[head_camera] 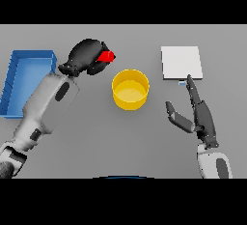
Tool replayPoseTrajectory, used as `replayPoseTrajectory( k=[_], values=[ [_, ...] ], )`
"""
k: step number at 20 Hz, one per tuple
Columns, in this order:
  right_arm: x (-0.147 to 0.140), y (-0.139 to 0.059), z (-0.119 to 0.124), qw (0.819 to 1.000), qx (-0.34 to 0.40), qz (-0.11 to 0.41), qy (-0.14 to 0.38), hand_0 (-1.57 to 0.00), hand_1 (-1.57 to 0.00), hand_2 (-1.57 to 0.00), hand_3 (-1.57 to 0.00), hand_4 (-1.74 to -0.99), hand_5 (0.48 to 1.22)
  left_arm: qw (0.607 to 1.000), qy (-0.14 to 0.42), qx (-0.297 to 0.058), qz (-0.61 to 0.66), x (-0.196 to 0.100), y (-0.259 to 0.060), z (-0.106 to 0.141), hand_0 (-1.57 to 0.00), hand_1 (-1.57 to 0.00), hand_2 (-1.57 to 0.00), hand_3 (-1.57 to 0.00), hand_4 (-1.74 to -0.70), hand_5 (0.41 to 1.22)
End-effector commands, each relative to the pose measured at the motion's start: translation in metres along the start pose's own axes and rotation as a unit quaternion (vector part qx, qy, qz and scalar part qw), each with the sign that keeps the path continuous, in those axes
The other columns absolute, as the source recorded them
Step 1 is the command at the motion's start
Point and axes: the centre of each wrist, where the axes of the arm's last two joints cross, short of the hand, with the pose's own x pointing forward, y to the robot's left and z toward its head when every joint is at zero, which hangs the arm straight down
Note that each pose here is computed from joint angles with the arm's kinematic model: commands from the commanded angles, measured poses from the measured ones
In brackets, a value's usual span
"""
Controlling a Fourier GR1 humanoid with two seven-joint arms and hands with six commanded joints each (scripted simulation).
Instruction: Pick up the red beaker and tilt it to pour out 1 green nut into yellow bowl. Pick up the yellow bowl and place it on the metallic measuring scale.
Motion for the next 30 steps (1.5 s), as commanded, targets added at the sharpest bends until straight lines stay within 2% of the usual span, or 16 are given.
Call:
replayPoseTrajectory(
  k=[1, 3, 4, 7, 11, 13, 19, 24, 26, 30],
  values=[
    [0.002, 0.001, -0.002, 1.000, -0.001, -0.005, -0.001, 0.00, 0.00, 0.00, 0.00, -1.183, 0.673, 0.999, -0.005, -0.013, -0.034, 0.006, -0.001, -0.002, -1.57, -1.57, -1.57, -1.57, -1.74, 1.183],
    [0.000, 0.003, -0.001, 1.000, 0.003, -0.009, 0.008, 0.00, 0.00, 0.00, 0.00, -1.187, 0.676, 0.994, -0.005, -0.040, -0.097, 0.014, -0.001, -0.008, -1.57, -1.57, -1.57, -1.57, -1.74, 1.197],
    [0.002, 0.002, 0.000, 1.000, -0.001, -0.008, 0.009, 0.00, 0.00, 0.00, 0.00, -1.191, 0.675, 0.990, -0.002, -0.058, -0.131, 0.018, -0.001, -0.012, -1.57, -1.57, -1.57, -1.57, -1.69, 1.202],
    [0.000, 0.001, 0.002, 1.000, -0.003, -0.021, 0.013, 0.00, 0.00, 0.00, 0.00, -1.195, 0.671, 0.971, -0.022, -0.098, -0.217, 0.028, 0.004, -0.019, -1.57, -1.57, -1.57, -1.38, -1.71, 1.211],
    [-0.001, 0.007, 0.003, 0.999, -0.008, -0.043, 0.016, 0.00, 0.00, 0.00, 0.00, -1.206, 0.639, 0.938, -0.039, -0.138, -0.316, 0.048, 0.004, -0.030, -1.57, -1.57, -1.57, -1.29, -1.72, 1.217],
    [0.001, 0.010, 0.003, 0.999, -0.008, -0.040, 0.013, 0.00, 0.00, 0.00, 0.00, -1.220, 0.624, 0.923, -0.064, -0.154, -0.348, 0.053, 0.006, -0.033, -1.57, -1.57, -1.57, -1.39, -1.72, 1.218],
    [0.000, 0.008, 0.001, 0.999, -0.024, -0.022, 0.008, 0.00, 0.00, 0.00, 0.00, -1.193, 0.578, 0.865, -0.101, -0.172, -0.461, 0.069, 0.004, -0.042, -1.57, -1.57, -1.57, -1.52, -1.73, 1.220],
    [-0.001, 0.005, -0.001, 0.999, -0.024, -0.024, 0.003, 0.00, 0.00, 0.00, 0.00, -1.148, 0.566, 0.802, -0.121, -0.180, -0.557, 0.079, 0.009, -0.048, -1.57, -1.57, -1.57, -1.56, -1.74, 1.221],
    [-0.002, 0.011, 0.000, 0.999, -0.022, -0.033, 0.004, 0.00, 0.00, 0.00, 0.00, -1.135, 0.567, 0.781, -0.135, -0.185, -0.580, 0.078, 0.003, -0.046, -1.57, -1.57, -1.57, -1.56, -1.74, 1.221],
    [0.001, 0.008, -0.001, 1.000, -0.022, -0.017, -0.003, 0.00, 0.00, 0.00, 0.00, -1.136, 0.578, 0.737, -0.149, -0.181, -0.634, 0.088, 0.003, -0.049, -1.57, -1.57, -1.57, -1.57, -1.73, 1.221]
  ],
)
